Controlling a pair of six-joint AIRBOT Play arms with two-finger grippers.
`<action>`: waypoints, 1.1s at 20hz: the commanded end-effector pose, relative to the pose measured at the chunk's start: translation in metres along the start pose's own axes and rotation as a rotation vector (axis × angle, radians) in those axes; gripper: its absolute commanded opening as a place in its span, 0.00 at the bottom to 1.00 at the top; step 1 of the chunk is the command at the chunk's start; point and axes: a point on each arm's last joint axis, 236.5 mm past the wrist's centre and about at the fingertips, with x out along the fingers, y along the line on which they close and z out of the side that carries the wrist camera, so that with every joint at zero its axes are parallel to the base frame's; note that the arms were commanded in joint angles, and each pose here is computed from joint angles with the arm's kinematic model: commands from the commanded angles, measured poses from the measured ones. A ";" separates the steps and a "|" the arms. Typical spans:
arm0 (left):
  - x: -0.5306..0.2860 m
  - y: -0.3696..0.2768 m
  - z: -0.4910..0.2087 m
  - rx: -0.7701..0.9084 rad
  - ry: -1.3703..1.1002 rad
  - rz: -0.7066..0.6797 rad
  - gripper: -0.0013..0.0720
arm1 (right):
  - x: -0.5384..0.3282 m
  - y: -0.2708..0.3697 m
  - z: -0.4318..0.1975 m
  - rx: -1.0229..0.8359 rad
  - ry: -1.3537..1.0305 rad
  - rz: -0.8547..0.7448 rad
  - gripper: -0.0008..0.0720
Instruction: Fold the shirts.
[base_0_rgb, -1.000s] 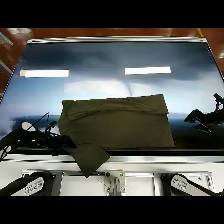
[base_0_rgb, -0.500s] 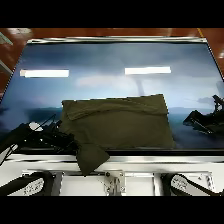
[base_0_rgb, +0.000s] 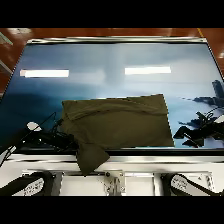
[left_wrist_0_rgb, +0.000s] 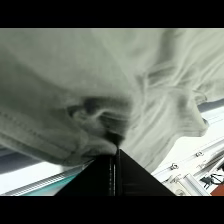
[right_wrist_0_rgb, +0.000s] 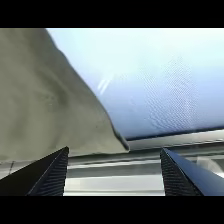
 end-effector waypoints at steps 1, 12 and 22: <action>-0.004 -0.005 0.000 0.023 -0.014 -0.006 0.07 | 0.018 0.004 -0.003 0.036 -0.002 0.034 0.94; -0.007 -0.005 0.010 0.058 -0.059 0.002 0.07 | 0.032 0.055 -0.010 -0.002 0.077 0.296 0.38; -0.122 -0.094 0.099 0.321 -0.381 -0.038 0.06 | -0.035 0.109 0.066 -0.189 -0.219 0.363 0.10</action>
